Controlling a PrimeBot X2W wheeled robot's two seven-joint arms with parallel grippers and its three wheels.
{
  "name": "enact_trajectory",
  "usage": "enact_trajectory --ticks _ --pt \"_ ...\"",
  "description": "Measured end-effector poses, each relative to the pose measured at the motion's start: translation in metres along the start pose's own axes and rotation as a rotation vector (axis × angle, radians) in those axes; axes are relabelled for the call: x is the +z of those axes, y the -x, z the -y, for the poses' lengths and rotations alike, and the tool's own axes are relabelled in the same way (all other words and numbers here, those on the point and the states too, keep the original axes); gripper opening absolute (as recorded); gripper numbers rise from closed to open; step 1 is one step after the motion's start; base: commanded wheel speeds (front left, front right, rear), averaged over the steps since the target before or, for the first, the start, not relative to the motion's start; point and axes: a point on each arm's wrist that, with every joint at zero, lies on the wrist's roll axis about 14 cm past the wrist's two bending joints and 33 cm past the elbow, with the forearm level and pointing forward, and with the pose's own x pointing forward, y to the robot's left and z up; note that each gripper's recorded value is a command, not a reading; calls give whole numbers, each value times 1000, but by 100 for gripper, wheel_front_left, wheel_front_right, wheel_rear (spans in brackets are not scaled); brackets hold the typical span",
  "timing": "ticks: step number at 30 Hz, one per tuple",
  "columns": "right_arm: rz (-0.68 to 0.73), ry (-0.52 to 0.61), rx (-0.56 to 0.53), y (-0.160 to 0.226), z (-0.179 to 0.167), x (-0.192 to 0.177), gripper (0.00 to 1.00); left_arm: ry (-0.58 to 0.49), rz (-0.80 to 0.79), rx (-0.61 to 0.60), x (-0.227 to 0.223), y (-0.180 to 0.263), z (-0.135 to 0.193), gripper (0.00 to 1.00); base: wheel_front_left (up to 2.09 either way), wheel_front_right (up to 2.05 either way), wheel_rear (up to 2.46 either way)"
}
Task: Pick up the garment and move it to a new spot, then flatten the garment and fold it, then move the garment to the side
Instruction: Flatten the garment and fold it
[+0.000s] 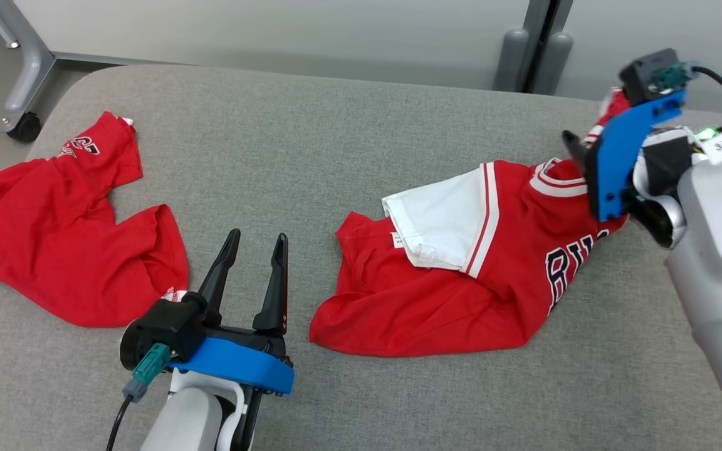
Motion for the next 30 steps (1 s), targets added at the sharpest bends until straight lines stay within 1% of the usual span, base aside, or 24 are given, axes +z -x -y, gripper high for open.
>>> enact_trajectory --ticks 2,4,6,9,15,20,24,27,30 --pt "-27 15 29 1 -11 3 100 2 2 0 0 0 0 100 0 0 0" --pt "-72 15 55 -2 -21 -4 100 3 -2 8 -1 1 -2 100 0 0 0" --pt "-99 13 59 -4 -23 -8 100 2 -2 18 -1 2 -5 100 0 0 0" --pt "-93 7 55 -8 -21 -6 100 -4 4 30 2 3 -9 100 0 0 0" --pt "-91 15 122 -16 -51 -7 100 -4 -11 44 -2 5 -13 100 0 0 0" --pt "-167 28 147 -34 -66 -25 100 -10 -11 39 -1 1 -13 100 0 0 0" --pt "-223 33 143 -56 -69 -38 100 -8 -13 34 -1 -3 -13 100 0 0 0" --pt "-282 38 145 -71 -73 -57 100 1 -8 35 2 -5 -14 100 0 0 0" --pt "-312 42 164 -85 -84 -69 100 3 -15 44 0 -6 -19 100 0 0 0"
